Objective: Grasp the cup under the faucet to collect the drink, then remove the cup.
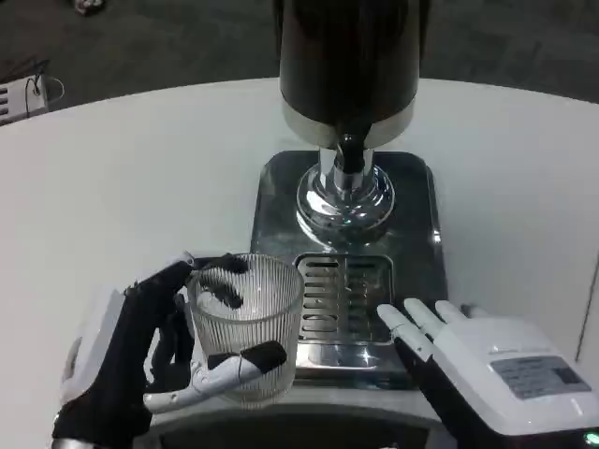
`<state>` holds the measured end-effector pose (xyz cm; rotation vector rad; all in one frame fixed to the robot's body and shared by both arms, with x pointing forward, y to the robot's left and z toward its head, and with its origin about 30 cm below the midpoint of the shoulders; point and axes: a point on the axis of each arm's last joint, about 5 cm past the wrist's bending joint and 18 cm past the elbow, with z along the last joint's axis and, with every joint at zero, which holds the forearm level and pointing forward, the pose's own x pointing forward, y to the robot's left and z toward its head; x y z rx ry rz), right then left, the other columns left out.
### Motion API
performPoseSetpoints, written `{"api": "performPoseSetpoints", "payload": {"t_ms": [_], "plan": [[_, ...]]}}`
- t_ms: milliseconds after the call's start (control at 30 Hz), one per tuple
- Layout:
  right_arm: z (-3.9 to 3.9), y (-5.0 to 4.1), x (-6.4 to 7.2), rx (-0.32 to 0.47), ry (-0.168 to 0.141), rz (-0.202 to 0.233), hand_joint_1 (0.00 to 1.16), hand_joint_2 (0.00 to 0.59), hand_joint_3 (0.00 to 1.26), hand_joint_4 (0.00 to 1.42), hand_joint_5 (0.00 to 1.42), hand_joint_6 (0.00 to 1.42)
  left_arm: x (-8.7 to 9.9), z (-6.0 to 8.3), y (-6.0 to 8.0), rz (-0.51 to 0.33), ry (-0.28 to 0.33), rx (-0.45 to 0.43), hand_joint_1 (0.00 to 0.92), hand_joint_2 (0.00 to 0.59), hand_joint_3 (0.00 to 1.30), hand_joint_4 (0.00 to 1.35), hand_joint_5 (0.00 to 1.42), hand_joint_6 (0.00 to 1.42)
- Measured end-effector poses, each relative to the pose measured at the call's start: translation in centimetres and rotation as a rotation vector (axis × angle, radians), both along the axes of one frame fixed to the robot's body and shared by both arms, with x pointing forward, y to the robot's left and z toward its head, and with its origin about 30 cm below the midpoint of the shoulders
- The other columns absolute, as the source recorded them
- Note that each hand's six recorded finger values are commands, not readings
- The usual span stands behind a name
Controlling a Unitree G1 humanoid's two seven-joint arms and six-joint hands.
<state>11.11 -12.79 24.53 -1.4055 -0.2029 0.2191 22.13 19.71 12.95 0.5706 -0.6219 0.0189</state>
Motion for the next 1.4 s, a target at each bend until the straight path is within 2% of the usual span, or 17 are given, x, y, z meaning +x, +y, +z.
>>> {"api": "performPoseSetpoints", "payload": {"t_ms": [233, 467, 633, 833, 1233, 1400], "plan": [[-0.09, -0.46, 0.0, 0.017, 0.005, -0.002, 0.56, 0.475, 0.04, 0.00, 0.00, 0.00, 2.8, 0.7, -0.3, 0.029, -0.028, 0.042, 0.587, 0.000, 0.98, 1.10, 1.27, 1.42], [-0.17, -0.82, 0.0, 0.037, -0.001, 0.020, 0.56, 0.475, 0.04, 0.00, 0.00, 0.00, 4.9, 0.8, -0.8, 0.040, -0.018, 0.094, 0.587, 0.000, 0.98, 1.10, 1.27, 1.42], [-0.24, -1.21, -0.1, 0.052, 0.000, 0.026, 0.56, 0.475, 0.04, 0.00, 0.00, 0.00, 6.5, 1.0, -1.5, 0.046, -0.011, 0.146, 0.587, 0.000, 0.98, 1.10, 1.27, 1.42], [-0.26, -1.56, -0.1, 0.073, -0.010, 0.028, 0.56, 0.475, 0.05, 0.00, 0.00, 0.00, 8.0, 1.4, -2.5, 0.062, -0.033, 0.155, 0.587, 0.000, 0.98, 1.10, 1.27, 1.42], [-0.28, -2.00, -0.1, 0.090, -0.010, 0.019, 0.56, 0.475, 0.05, 0.00, 0.00, 0.00, 9.5, 1.8, -4.0, 0.060, -0.052, 0.179, 0.574, 0.000, 0.96, 1.07, 1.25, 1.42], [-0.28, -2.15, -0.1, 0.096, 0.007, 0.008, 0.56, 0.475, 0.05, 0.00, 0.00, 0.00, 9.9, 2.0, -4.7, 0.046, -0.054, 0.187, 0.563, 0.000, 0.91, 1.00, 1.20, 1.40]]}}
